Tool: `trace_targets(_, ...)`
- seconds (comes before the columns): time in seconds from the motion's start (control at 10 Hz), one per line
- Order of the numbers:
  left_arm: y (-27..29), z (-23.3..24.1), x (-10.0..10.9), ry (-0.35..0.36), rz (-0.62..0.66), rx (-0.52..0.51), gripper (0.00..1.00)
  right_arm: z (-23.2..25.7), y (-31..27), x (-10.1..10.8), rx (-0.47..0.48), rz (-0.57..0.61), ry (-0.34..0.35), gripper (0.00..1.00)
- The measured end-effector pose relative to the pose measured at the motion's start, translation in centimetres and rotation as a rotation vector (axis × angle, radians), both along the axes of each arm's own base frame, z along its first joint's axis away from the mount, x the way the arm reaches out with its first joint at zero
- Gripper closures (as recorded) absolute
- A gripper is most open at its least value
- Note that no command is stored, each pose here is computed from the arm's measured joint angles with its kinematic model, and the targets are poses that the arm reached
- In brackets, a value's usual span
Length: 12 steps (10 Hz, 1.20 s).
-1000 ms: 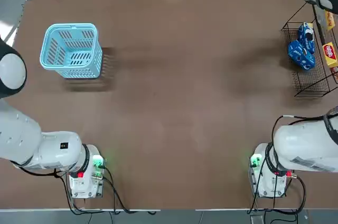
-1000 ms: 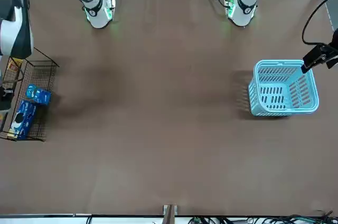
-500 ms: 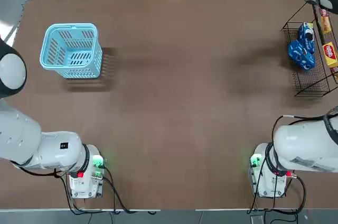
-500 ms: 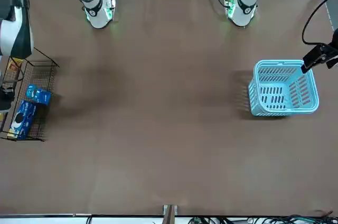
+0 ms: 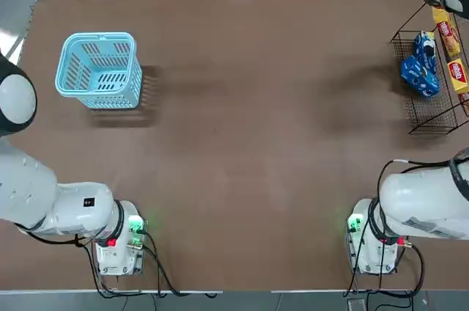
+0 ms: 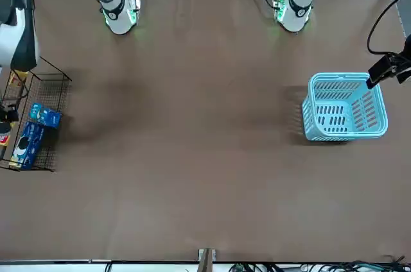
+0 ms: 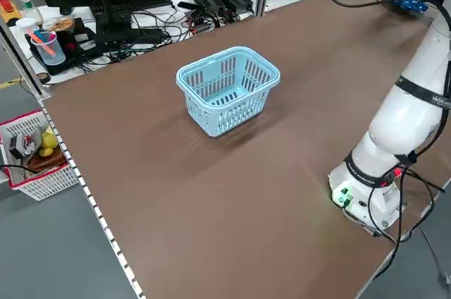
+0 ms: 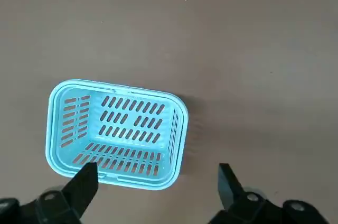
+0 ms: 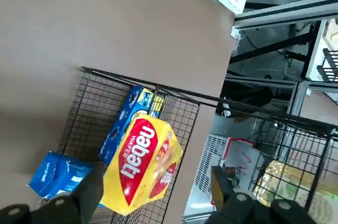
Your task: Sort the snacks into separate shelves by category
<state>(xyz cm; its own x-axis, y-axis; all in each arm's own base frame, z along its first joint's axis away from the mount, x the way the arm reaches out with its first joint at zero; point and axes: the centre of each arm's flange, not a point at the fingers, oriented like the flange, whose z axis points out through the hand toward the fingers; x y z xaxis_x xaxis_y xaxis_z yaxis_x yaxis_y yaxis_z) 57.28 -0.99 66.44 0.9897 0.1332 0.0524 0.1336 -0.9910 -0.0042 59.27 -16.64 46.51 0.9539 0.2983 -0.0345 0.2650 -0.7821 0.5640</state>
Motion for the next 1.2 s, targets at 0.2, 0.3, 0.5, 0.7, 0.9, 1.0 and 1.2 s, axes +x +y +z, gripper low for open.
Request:
trace_targets(0.2,0.0,0.0,0.0,0.0,0.0,0.0,0.0,-0.2,0.4,0.0,0.105,-0.065,-0.034,0.01)
trace_targets(0.3,0.0,0.0,0.0,0.0,0.0,0.0,0.0,-0.3,0.5,-0.1,0.153,-0.126,-0.061,0.01)
trace_targets(0.5,0.0,0.0,0.0,0.0,0.0,0.0,0.0,-0.4,0.9,-0.2,0.252,-0.294,-0.123,0.01)
trace_targets(0.7,0.0,0.0,0.0,0.0,-0.001,0.0,0.0,-0.2,2.5,0.2,0.294,-0.424,-0.18,0.01)
trace_targets(0.9,-0.1,0.0,0.0,0.0,-0.001,0.0,0.0,0.1,6.0,0.7,0.341,-0.509,-0.187,0.01)
trace_targets(1.0,-0.1,0.0,0.0,0.0,-0.002,0.0,0.0,0.9,8.3,1.0,0.352,-0.521,-0.168,0.01)
trace_targets(1.2,-0.1,0.0,0.0,-0.001,-0.002,0.0,0.0,2.6,12.7,1.2,0.347,-0.501,-0.125,0.01)
